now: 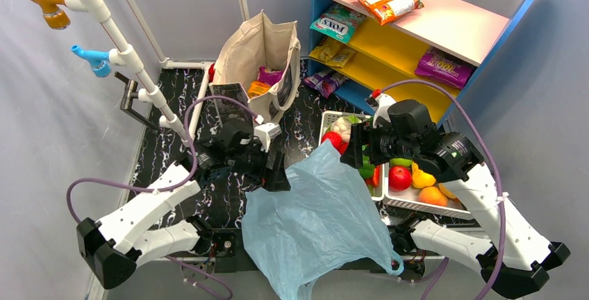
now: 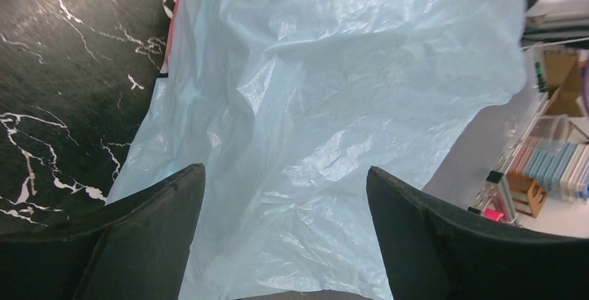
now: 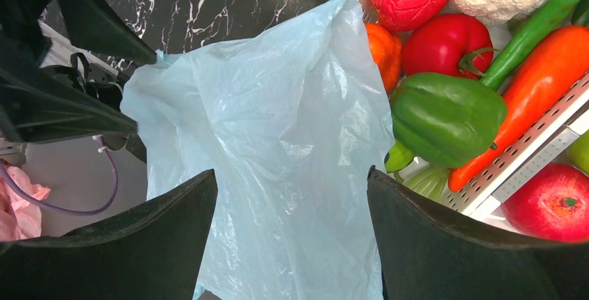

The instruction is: Place the food into the grocery bag and tie it

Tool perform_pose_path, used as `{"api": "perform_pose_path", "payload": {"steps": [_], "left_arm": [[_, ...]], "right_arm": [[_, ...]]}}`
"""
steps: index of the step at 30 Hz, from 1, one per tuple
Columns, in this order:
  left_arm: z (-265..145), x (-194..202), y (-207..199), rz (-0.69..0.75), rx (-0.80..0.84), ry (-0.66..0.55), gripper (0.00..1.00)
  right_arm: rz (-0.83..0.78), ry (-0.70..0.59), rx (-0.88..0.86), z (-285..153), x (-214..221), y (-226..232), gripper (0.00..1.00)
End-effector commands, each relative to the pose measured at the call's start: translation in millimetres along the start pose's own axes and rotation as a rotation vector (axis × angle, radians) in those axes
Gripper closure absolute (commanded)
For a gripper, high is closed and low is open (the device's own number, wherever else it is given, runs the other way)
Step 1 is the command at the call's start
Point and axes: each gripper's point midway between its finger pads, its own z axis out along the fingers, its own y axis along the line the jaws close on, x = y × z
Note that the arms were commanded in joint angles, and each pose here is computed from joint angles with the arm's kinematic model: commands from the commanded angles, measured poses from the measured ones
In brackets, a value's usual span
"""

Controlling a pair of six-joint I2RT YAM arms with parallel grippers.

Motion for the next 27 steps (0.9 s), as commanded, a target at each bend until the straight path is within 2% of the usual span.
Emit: {"api": "perform_pose_path", "payload": {"steps": [1,4,10,12,13,16,22,27], "left_arm": [[15,12,17,0.024,-0.103,0.046,0.19],[20,11,25,0.026,-0.151,0.054,0.34],[28,15,36,0.032,-0.201,0.111,0.85],[29,13,34,0.033,-0.195,0.116,0.97],[29,10,32,0.034,-0.192,0.111,1.0],[24,-4,27,0.032,-0.202,0.073,1.0],[-14,-33,50,-0.028,-0.458,0.004,1.0],[-39,-40,93,-0.257,-0.629,-0.004,1.0]], "right_arm": [[-0.013,-0.036,-0.031,-13,-9,9,0.14],[-0.009,-0.037,-0.03,-15,-6,8,0.14],[-0.005,-0.039,-0.033,-16,-4,8,0.14],[-0.004,-0.038,-0.036,-16,-4,8,0.14],[-0.003,-0.036,-0.036,-16,-4,8,0.14],[-0.006,-0.04,-0.035,-17,-6,9,0.14],[-0.017,-0.067,-0.052,-24,-21,17,0.14],[-0.012,-0.07,-0.061,-21,-31,23,0.15]]}}
